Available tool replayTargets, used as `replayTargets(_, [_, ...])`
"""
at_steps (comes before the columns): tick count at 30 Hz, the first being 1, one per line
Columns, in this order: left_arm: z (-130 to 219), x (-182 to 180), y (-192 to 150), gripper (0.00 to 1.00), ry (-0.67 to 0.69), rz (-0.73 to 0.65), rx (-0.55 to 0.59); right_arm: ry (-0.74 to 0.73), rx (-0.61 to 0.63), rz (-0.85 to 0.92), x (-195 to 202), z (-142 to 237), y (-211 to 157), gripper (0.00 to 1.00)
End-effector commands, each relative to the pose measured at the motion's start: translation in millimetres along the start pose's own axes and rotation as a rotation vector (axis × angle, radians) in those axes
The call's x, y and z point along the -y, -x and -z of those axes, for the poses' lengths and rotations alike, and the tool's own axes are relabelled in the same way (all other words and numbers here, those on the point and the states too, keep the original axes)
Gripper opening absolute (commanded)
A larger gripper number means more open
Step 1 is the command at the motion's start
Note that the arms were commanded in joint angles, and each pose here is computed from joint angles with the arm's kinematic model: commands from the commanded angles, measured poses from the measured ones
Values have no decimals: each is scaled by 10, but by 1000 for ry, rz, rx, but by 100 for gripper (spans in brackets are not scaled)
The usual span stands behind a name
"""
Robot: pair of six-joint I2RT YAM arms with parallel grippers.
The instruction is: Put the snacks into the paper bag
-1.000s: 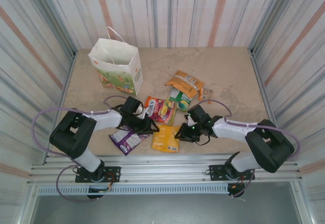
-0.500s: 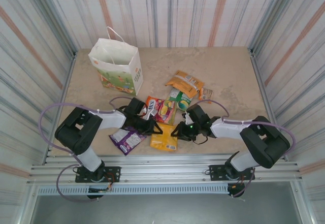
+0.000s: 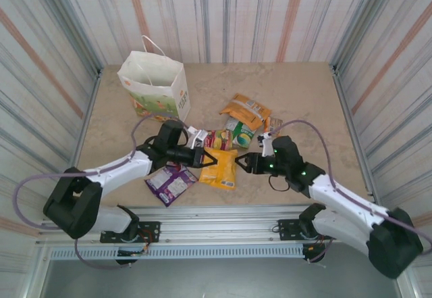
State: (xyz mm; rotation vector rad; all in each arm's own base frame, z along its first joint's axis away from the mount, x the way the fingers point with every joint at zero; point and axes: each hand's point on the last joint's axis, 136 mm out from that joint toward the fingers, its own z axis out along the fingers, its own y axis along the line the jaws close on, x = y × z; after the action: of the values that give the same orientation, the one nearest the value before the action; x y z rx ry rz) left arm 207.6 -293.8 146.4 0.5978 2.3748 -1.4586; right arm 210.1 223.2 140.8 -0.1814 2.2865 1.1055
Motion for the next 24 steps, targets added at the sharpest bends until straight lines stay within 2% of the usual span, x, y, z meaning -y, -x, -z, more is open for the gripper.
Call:
replayTargets(1, [140, 372, 227, 5, -66, -235, 62, 36, 98, 186, -73, 208, 114, 63])
replayTargets(5, [286, 665, 353, 5, -116, -402, 122, 114, 226, 259, -229, 514, 277, 72])
replayTargets(10, [424, 989, 455, 5, -201, -559, 185, 265, 294, 340, -476, 734, 334, 73])
replayTargets(18, [545, 1343, 491, 6, -319, -697, 195, 414, 239, 423, -829, 801, 368, 72])
replayTargets(24, [565, 1456, 499, 7, -347, -756, 192, 528, 156, 473, -1075, 801, 329, 68])
